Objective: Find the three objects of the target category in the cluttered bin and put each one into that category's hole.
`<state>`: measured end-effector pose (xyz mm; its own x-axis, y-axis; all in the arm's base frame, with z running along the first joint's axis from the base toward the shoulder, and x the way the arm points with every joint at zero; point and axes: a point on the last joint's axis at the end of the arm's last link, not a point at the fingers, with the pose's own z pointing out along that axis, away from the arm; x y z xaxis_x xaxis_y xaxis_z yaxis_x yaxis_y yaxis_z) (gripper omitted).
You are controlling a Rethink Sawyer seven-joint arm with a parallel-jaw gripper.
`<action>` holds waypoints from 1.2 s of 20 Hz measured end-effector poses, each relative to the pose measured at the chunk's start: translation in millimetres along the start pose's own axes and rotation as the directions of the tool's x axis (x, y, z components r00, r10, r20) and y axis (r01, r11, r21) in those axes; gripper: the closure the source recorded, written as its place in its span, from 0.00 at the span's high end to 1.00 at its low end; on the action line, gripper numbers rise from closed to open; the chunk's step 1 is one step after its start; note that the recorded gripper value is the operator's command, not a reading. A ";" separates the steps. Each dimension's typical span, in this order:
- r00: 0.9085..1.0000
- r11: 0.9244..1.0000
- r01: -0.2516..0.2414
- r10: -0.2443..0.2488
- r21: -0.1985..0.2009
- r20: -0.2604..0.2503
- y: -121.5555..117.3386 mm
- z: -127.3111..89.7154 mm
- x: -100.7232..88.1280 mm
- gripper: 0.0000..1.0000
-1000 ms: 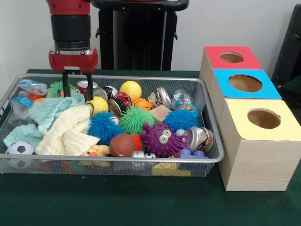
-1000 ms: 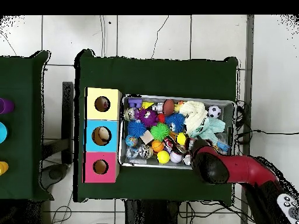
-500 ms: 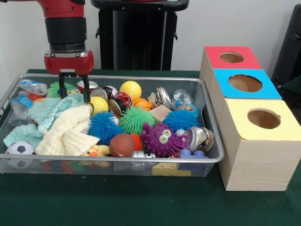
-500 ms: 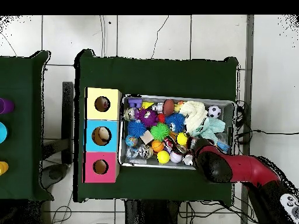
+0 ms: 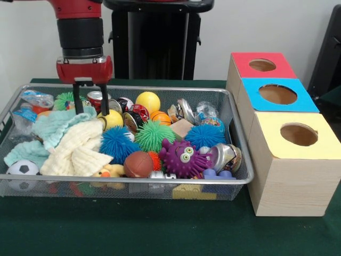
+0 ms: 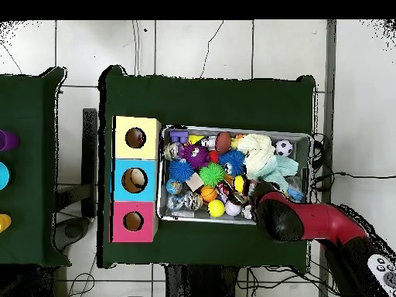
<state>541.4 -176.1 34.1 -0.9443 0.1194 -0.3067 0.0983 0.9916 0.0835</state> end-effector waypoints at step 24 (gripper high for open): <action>0.998 0.997 0.060 -0.060 0.046 0.004 -4.5 -61.7 7.6 1.00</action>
<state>514.4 -182.7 89.9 -0.9474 0.0600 -0.3145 0.0560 0.9982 0.0215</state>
